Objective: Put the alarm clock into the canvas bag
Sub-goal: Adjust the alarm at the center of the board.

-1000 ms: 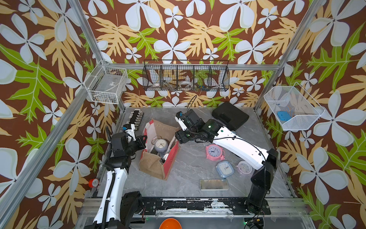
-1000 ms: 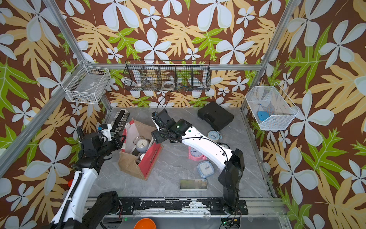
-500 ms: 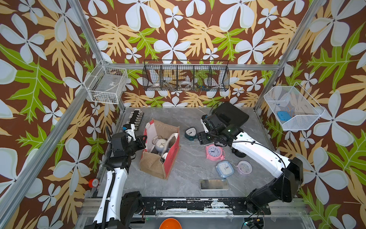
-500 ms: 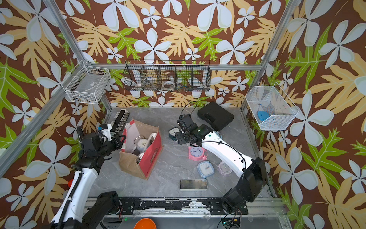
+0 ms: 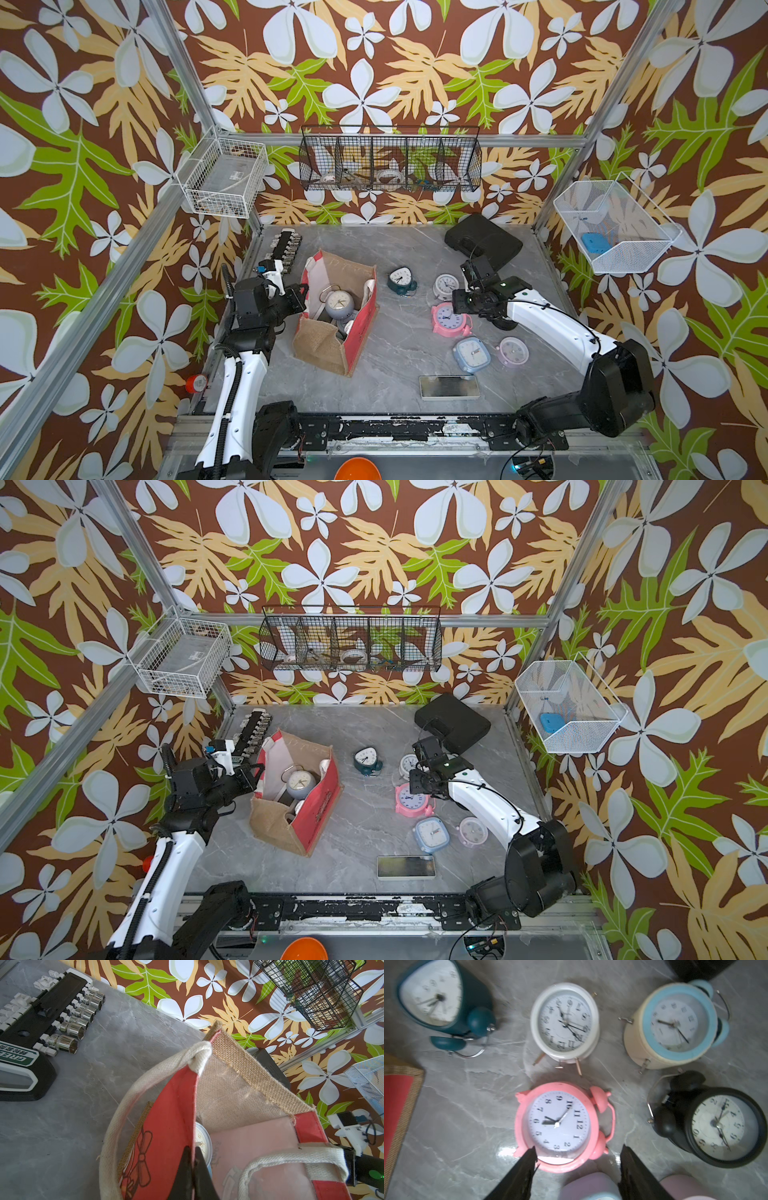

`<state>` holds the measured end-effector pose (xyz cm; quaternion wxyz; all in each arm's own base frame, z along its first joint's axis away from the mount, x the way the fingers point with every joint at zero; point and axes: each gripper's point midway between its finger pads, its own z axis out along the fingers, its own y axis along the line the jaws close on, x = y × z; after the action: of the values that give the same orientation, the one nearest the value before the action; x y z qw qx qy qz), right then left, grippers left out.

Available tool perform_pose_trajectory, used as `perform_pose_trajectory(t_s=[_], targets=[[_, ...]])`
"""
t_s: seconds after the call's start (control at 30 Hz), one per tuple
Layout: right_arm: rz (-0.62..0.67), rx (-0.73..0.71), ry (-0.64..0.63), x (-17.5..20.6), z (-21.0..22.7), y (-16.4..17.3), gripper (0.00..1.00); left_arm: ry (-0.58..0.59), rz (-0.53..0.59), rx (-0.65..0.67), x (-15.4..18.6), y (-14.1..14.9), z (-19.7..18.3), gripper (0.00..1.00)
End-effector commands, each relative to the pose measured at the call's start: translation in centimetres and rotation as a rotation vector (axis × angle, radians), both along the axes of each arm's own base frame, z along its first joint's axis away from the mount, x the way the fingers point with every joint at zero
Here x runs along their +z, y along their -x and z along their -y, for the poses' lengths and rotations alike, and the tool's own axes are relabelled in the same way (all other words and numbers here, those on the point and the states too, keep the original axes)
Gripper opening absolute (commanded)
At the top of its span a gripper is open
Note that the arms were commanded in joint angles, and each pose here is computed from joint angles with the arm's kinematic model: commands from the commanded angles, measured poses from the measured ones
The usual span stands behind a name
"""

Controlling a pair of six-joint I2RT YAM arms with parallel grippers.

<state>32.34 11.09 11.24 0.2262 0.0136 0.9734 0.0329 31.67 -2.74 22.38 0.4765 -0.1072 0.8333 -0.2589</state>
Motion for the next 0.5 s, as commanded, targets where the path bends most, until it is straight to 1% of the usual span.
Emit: perform_pose_trajectory(t_s=[0.0,0.07,0.17,0.27,0.3,0.33,0.4,0.47], targets=[[0.006,-0.059,-0.042,-1.1,1.4,-0.4,0.56,-0.001,0.019,-0.003,0.6,-0.2,0.0,0.0],[-0.017,-0.076,-0.078,-2.3,2.0,-0.2,0.53,0.001,0.02,-0.003,0.6,-0.2,0.0,0.0],[-0.04,-0.06,-0.116,-3.4,1.5,-0.1,0.51,-0.001,0.02,-0.004,0.6,-0.2,0.0,0.0],[-0.038,-0.027,-0.198,-3.5,-0.1,-0.3,0.5,-0.001,0.02,-0.004,0.6,-0.2,0.0,0.0],[-0.035,-0.023,-0.208,-3.4,-0.3,-0.3,0.5,-0.001,0.019,-0.004,0.6,-0.2,0.0,0.0],[-0.035,-0.017,-0.204,-3.3,-0.4,-0.4,0.5,-0.001,0.019,-0.003,0.6,-0.2,0.0,0.0],[-0.034,0.0,-0.14,-3.2,-0.3,-0.4,0.52,-0.003,0.019,0.0,0.6,-0.2,0.0,0.0],[-0.061,0.011,-0.117,-3.8,-0.3,-0.3,0.59,-0.002,0.019,0.001,0.6,-0.2,0.0,0.0]])
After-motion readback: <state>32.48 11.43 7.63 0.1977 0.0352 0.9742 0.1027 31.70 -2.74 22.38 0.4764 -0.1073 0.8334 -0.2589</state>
